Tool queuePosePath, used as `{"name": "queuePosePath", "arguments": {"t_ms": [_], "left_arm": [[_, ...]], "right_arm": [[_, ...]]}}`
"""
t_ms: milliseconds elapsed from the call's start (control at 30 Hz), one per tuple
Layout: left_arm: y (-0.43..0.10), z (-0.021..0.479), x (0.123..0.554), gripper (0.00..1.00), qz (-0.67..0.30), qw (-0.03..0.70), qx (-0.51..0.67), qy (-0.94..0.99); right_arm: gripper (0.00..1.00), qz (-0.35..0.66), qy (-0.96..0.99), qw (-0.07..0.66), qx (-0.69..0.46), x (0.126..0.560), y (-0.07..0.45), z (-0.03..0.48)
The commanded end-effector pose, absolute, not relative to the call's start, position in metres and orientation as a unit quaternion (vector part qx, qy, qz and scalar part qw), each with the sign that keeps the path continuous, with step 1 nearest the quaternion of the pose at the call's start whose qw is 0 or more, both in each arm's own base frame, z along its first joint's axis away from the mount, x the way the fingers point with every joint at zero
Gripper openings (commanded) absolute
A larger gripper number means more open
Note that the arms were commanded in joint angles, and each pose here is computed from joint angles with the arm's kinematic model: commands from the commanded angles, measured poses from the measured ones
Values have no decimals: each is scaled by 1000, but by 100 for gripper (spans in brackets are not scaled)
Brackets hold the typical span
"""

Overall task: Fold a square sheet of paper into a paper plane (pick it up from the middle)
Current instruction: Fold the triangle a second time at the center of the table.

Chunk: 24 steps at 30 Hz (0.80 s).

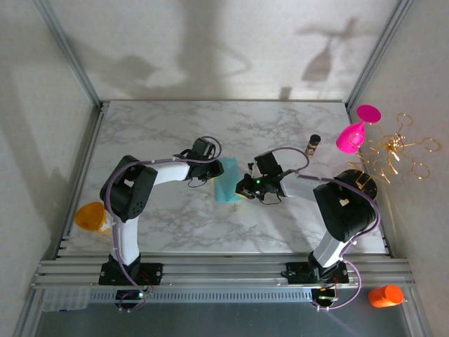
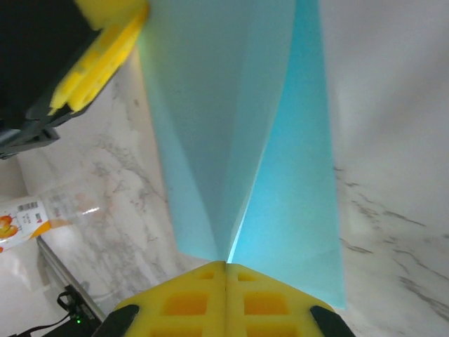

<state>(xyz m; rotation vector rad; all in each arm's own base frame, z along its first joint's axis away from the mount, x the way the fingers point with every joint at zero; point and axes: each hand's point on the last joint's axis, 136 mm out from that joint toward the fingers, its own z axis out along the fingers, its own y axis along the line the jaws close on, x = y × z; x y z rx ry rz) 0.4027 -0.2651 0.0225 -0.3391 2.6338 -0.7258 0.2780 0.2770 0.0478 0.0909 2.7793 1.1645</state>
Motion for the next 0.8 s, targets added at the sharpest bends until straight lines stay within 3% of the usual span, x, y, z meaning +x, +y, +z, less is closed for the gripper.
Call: {"name": "queuePosePath", "arguments": {"t_ms": [0,500,767], "left_arm": [[-253,4,397,23,-231,180,-122,948],[-255,9,398,19,-240,180,-130,945],[-260,42,410,20,-271,203,-131,932]], "right_arm": [[0,424,902,79,6,291,293,65],[0,425,900,89,15,325,320,48],[0,403,912,81,10,324,321,33]]}}
